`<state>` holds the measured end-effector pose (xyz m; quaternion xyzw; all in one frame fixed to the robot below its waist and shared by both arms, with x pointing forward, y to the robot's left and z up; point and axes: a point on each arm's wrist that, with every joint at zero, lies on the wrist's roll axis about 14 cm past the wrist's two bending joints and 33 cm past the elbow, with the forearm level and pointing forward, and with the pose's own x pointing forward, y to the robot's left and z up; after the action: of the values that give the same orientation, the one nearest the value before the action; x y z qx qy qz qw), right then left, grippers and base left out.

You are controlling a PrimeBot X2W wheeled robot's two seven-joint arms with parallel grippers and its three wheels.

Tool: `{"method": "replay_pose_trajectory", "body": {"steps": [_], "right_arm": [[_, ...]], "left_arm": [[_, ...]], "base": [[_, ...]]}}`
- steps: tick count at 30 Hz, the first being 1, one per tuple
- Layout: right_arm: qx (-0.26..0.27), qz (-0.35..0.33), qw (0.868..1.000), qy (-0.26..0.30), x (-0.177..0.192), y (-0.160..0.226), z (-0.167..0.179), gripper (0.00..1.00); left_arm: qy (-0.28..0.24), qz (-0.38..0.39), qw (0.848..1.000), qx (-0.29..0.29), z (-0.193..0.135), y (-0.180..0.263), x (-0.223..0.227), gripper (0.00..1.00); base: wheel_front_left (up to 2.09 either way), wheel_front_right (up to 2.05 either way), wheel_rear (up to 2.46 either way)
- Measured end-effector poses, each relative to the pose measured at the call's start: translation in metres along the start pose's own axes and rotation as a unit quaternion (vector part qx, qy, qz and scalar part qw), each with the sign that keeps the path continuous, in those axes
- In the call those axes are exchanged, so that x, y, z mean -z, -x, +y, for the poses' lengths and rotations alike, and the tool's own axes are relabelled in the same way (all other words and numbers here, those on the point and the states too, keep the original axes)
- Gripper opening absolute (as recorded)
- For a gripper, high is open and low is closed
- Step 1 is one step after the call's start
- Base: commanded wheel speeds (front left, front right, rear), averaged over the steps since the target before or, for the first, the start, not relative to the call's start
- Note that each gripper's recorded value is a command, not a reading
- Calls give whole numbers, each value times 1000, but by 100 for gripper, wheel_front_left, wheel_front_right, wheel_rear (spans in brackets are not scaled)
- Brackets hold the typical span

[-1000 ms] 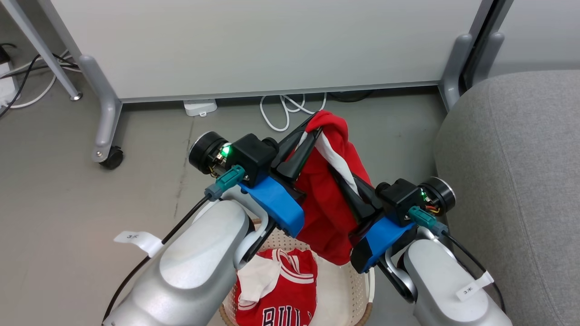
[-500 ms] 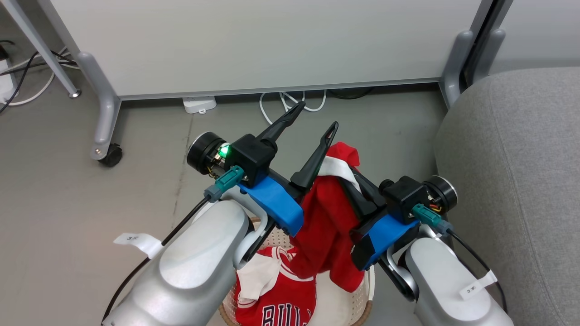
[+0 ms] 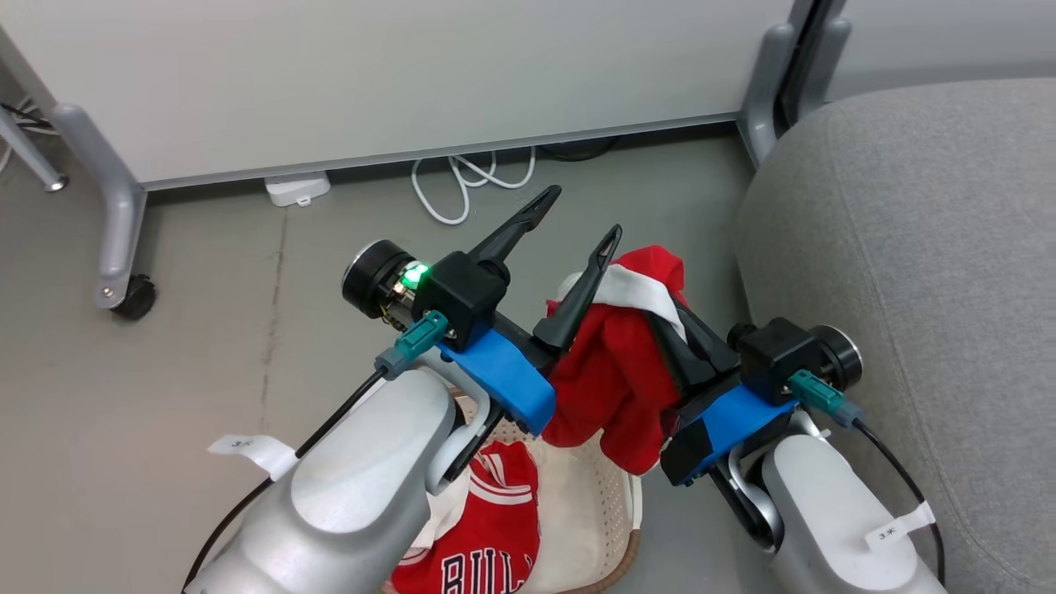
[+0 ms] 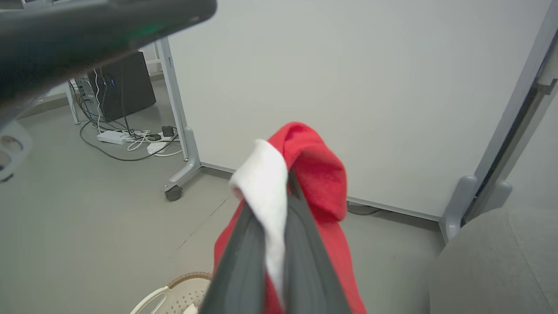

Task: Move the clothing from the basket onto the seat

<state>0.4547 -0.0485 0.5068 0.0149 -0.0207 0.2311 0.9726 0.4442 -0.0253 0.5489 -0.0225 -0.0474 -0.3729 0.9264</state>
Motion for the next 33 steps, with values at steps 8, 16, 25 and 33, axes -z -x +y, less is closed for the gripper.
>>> {"method": "replay_pose_trajectory", "body": {"steps": [8, 16, 25, 33], "right_arm": [[65, 6, 998, 2, 4, 25, -41, 0], [135, 5, 991, 4, 3, 57, -80, 0], [202, 8, 979, 7, 3, 98, -112, 0], [244, 13, 970, 9, 5, 123, -131, 0]], "left_arm": [[11, 0, 998, 54, -30, -19, 10, 100], [20, -1, 994, 103, -60, -36, 16, 100], [32, 1, 986, 166, -103, -49, 23, 100], [42, 4, 978, 205, -128, -58, 30, 100]], "base": [[0, 0, 0], [0, 0, 0], [0, 0, 0], [0, 0, 0]]}}
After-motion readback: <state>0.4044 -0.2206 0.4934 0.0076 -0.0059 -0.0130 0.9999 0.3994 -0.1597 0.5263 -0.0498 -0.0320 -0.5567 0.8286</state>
